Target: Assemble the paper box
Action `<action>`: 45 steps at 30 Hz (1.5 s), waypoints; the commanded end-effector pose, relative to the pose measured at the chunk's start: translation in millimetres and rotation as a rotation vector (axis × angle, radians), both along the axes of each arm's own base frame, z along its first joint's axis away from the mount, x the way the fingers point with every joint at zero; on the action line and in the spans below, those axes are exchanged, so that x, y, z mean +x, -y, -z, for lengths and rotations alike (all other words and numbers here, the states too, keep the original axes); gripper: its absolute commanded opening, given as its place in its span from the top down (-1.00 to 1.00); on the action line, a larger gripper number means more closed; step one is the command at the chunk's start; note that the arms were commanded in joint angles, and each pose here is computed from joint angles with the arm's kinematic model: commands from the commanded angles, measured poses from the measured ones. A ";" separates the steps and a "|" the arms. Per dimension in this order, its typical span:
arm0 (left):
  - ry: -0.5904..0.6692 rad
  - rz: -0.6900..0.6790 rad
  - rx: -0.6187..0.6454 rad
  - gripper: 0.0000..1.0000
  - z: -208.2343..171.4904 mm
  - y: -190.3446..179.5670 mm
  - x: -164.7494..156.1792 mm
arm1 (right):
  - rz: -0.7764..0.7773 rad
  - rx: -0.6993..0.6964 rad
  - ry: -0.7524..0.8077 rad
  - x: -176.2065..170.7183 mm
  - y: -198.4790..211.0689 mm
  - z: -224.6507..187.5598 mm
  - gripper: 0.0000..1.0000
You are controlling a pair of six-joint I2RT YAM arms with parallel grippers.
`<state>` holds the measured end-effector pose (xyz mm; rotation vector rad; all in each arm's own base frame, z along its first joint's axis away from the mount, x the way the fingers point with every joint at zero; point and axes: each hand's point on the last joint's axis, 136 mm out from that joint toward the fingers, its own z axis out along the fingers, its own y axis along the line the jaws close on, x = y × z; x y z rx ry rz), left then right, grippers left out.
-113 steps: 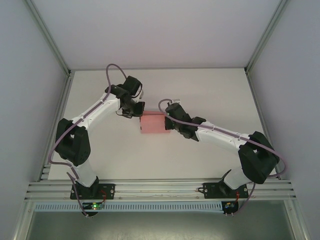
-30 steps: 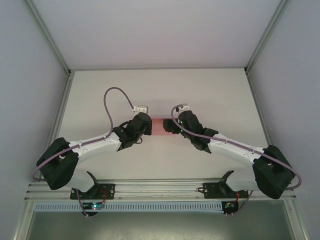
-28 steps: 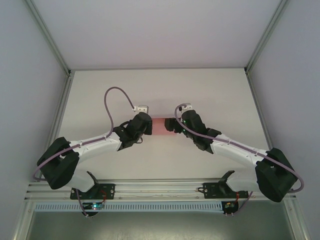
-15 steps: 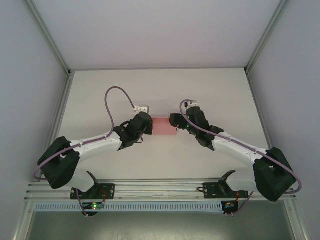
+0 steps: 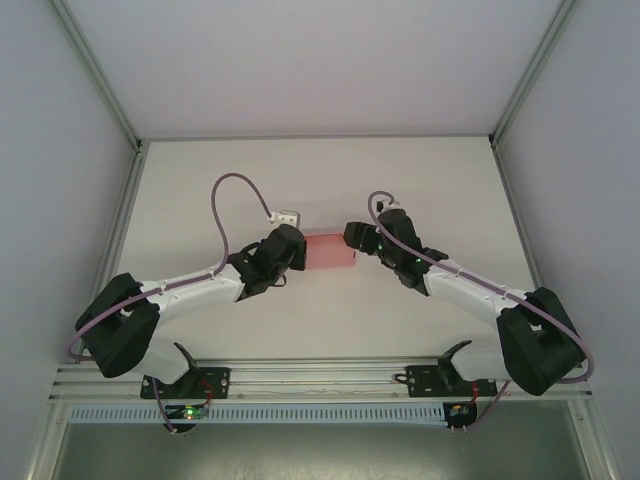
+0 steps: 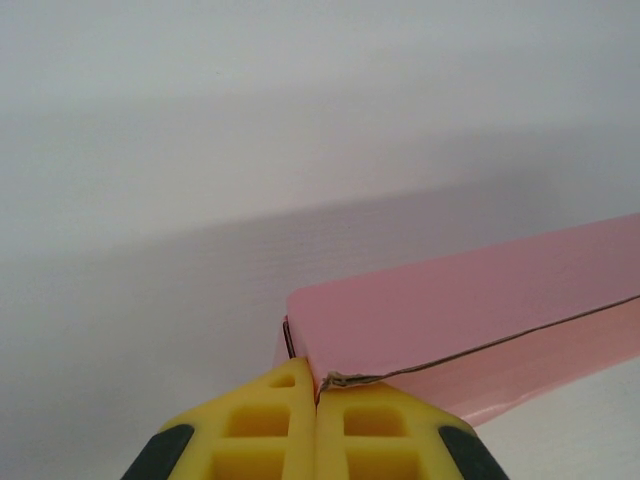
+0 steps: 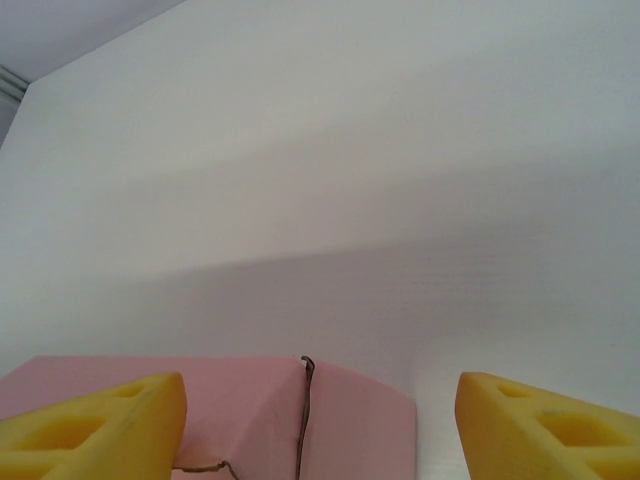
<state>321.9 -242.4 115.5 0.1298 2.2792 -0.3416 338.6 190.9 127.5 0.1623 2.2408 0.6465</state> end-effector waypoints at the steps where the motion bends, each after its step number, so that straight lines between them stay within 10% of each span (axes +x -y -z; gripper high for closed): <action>1: -0.197 0.068 0.159 1.00 59.0 -16.6 -38.2 | 0.004 -0.016 -0.077 -9.3 7.4 23.4 -0.37; 32: -0.159 0.187 0.082 0.36 27.0 10.7 -35.8 | 0.020 0.056 -0.250 -26.2 -2.8 78.2 0.27; 45: -0.149 0.303 -0.020 -0.27 4.2 34.6 -38.0 | 0.033 0.063 -0.313 -32.2 -2.6 95.7 0.42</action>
